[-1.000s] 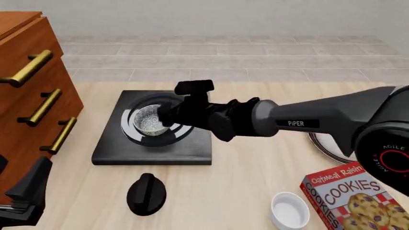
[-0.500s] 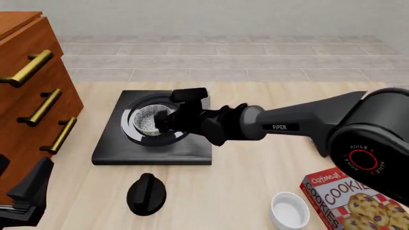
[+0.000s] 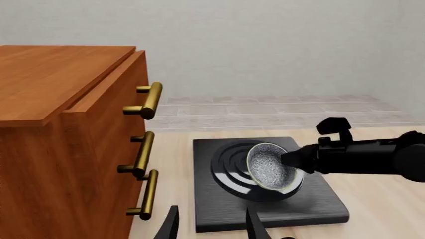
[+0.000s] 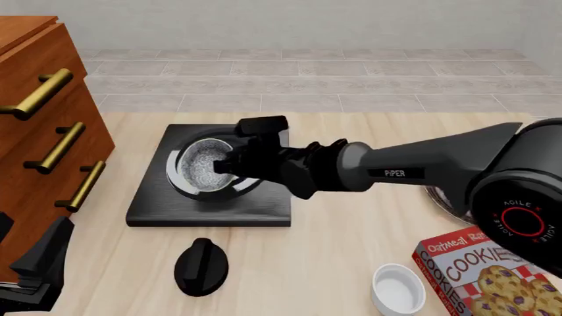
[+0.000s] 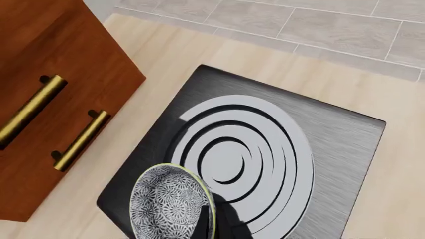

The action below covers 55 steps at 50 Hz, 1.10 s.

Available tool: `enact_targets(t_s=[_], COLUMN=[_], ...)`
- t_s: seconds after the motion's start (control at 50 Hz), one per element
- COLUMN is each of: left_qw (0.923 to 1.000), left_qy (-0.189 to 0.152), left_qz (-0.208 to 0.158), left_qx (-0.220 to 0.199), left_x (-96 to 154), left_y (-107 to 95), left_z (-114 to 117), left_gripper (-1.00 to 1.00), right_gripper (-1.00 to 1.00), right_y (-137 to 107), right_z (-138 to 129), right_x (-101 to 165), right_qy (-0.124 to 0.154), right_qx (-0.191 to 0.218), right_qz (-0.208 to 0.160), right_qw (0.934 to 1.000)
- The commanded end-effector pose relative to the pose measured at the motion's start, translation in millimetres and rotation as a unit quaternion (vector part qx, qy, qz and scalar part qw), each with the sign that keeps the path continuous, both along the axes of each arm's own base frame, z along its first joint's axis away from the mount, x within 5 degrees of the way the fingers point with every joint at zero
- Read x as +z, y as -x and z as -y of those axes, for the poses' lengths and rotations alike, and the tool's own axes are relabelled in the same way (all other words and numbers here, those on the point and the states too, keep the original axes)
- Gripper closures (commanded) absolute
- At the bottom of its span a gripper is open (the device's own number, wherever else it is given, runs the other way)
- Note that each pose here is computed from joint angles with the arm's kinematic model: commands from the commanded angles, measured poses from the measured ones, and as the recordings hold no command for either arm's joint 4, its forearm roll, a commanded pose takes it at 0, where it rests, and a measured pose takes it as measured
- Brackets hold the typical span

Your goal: Pick the akita bowl on the stove and place it on the plate.

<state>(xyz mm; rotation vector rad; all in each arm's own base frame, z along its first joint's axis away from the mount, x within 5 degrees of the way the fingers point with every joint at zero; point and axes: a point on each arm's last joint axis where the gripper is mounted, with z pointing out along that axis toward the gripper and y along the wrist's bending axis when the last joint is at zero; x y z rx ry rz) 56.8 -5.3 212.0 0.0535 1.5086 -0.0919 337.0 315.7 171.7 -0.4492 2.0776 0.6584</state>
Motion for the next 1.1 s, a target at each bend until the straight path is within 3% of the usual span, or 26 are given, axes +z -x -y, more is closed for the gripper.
enact_targets(t_s=[0.02, 0.48, 0.72, 1.1], left_qw=[1.0, 0.9999, 1.0, 1.0], left_qy=[-0.001, 0.0, 0.002, 0.001], left_qz=[-0.001, 0.009, 0.006, 0.005], left_qx=[0.005, 0.012, 0.006, 0.004], left_x=[0, 3, 2, 2], left_y=[-1, 1, 1, 1], left_z=[-1, -1, -1, -1], left_gripper=[-1.0, -1.0, -1.0, -1.0], right_gripper=[1.0, 1.0, 1.0, 1.0], right_y=[2, 19, 21, 32], right_z=[16, 66, 108, 182], right_x=[22, 83, 90, 101], right_qy=[-0.019, -0.052, -0.049, -0.063], right_qx=[-0.012, -0.042, -0.083, -0.171], right_qz=[0.019, 0.068, 0.072, 0.083], right_qw=[0.9996, 0.9955, 0.9927, 0.9797])
